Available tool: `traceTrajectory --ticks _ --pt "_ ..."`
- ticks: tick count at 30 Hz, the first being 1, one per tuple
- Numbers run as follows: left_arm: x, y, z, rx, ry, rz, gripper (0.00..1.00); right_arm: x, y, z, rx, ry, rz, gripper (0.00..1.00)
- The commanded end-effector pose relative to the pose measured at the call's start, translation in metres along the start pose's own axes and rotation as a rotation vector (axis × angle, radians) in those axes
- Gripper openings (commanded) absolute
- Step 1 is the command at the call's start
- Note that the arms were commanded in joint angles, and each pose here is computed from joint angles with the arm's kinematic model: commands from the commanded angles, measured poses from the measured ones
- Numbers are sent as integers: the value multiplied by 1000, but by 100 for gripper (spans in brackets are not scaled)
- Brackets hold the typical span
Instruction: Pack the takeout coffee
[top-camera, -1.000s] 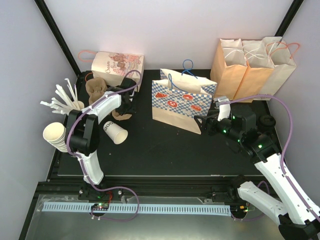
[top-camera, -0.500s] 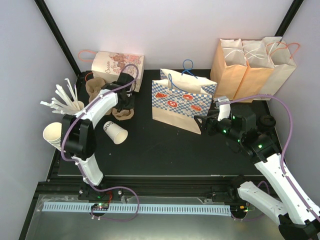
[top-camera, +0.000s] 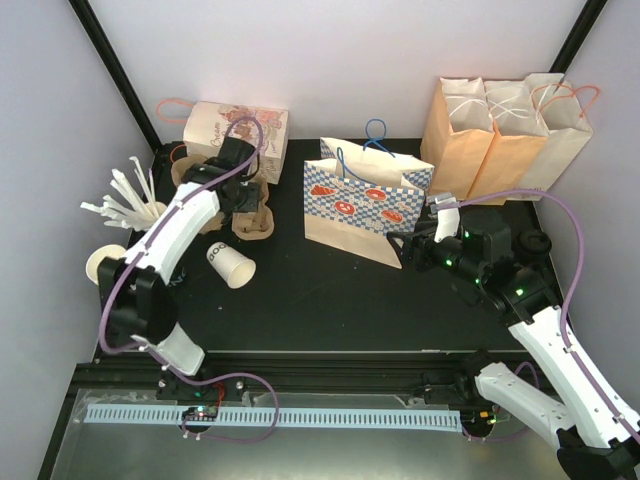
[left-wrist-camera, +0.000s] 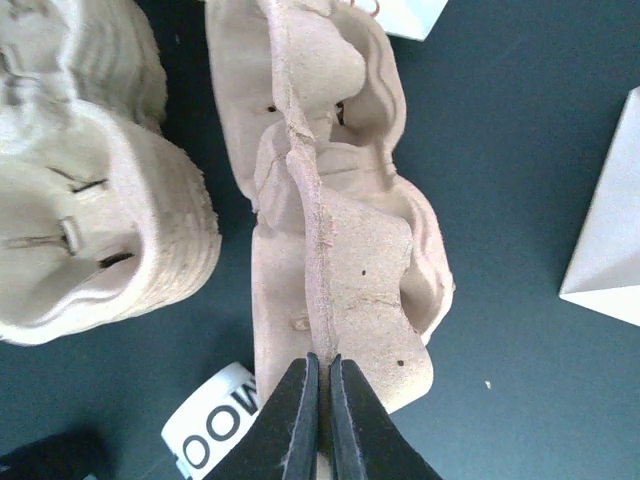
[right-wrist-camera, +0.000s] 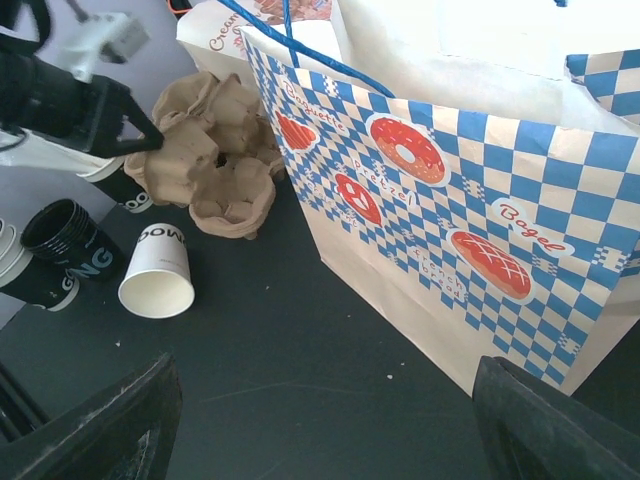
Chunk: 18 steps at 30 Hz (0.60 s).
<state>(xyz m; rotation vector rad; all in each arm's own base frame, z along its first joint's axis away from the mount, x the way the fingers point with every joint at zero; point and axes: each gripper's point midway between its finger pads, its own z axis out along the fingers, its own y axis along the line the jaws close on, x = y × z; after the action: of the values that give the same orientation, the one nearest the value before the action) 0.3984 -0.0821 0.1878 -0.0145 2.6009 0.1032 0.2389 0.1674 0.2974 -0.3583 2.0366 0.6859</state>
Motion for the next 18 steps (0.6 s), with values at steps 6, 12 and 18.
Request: traceTrajectory --ticks 6,12,18 --pt "8 2 -112 122 -162 46 6 -1 5 3 -30 -9 18 82" --pt "48 -9 -147 256 -211 68 8 6 7 8 -55 19 40 82" --pt "108 -68 -156 541 -110 103 10 22 5 11 -65 58 60 82"
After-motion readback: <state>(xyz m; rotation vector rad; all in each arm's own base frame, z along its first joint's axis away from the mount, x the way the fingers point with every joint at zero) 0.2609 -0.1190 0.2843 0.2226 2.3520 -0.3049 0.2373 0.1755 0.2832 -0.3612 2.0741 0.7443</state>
